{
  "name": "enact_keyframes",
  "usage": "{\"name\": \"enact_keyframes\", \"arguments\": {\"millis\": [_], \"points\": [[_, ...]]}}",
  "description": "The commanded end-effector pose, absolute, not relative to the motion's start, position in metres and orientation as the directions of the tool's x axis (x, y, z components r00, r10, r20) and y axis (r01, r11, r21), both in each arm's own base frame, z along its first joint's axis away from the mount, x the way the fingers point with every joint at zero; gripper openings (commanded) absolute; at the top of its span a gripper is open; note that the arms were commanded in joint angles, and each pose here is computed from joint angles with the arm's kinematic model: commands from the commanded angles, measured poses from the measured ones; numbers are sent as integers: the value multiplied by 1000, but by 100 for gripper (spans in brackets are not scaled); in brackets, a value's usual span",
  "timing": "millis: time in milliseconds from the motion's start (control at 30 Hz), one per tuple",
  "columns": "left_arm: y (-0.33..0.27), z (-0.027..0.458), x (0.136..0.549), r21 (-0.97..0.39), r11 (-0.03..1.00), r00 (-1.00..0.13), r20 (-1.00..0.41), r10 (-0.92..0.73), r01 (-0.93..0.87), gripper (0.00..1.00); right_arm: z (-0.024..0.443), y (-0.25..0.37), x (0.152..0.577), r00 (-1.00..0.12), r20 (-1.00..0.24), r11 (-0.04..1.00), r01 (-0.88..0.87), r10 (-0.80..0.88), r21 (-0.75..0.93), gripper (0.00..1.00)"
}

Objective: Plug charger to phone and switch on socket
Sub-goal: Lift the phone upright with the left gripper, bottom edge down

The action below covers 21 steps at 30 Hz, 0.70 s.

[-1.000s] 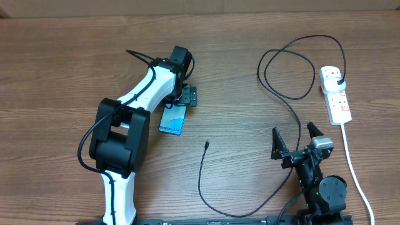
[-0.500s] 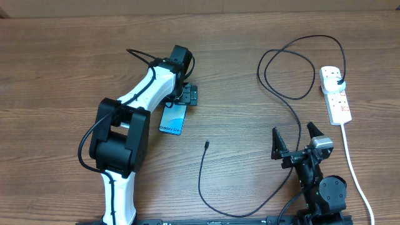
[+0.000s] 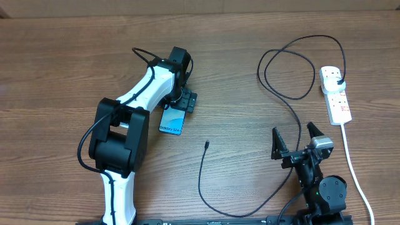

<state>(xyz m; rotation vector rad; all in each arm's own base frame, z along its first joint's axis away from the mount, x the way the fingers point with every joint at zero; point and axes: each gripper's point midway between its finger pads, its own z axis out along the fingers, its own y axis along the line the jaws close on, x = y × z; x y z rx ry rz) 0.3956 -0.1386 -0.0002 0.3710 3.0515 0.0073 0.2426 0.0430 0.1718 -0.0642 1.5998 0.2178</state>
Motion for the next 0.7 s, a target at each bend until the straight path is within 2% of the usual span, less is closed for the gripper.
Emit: {"name": "enact_keyframes", "arguments": {"millis": [0,167,667], "points": [[-138,-14,389,-2,965,-964,-27,263,264,92,170,45,242,-41,-995,978,-184,93,99,100],[-138,-14,389,-2,965,-964,-27,264,264,100,170,45,242,-41,-995,978,-184,93,99,100],[-133,-14,375,0,949,-949,29,314,315,100,170,45,242,-41,-995,978,-184,93,99,100]]}}
